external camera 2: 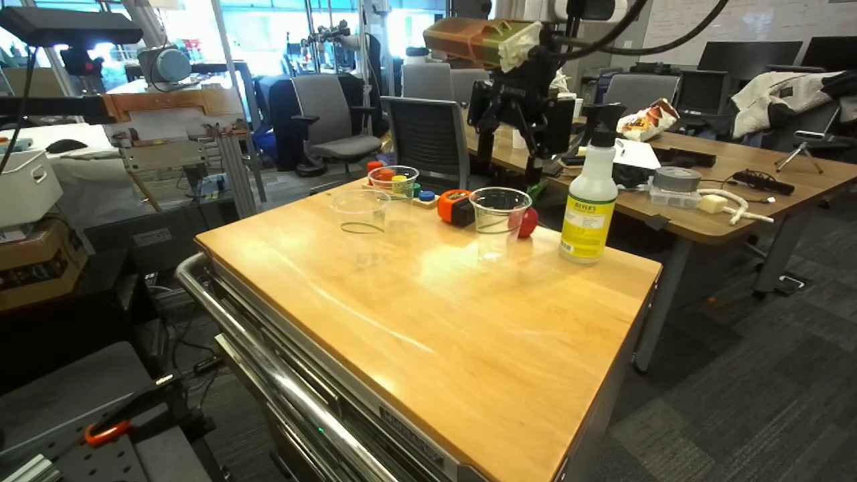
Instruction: Stack the cups together
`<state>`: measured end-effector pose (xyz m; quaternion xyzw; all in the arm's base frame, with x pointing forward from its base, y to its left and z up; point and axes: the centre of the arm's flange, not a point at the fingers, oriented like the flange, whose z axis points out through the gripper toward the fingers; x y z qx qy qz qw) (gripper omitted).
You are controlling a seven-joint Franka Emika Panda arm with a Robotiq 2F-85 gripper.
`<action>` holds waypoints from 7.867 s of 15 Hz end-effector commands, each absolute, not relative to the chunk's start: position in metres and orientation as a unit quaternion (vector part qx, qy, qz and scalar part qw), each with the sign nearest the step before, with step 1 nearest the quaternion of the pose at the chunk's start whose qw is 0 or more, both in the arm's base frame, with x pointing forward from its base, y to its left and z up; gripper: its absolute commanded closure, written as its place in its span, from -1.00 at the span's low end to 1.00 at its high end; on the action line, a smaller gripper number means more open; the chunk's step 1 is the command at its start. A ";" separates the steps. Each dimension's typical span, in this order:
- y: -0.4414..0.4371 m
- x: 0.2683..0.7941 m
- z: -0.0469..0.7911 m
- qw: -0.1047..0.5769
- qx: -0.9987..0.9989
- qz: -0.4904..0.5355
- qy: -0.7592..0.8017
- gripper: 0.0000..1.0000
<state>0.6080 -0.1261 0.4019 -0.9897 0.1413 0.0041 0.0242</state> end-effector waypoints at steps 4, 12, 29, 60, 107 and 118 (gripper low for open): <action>-0.130 0.639 0.368 0.016 -0.985 0.013 0.172 -1.00; -0.132 0.652 0.327 0.001 -0.977 0.011 0.212 -0.47; -0.120 0.633 0.373 0.003 -0.946 -0.020 0.322 0.97; -0.019 0.448 0.436 0.194 -0.974 -0.061 0.102 0.97; 0.009 0.544 0.323 0.044 -0.998 0.035 0.014 0.04; 0.013 0.543 0.338 0.063 -0.996 0.047 0.045 0.98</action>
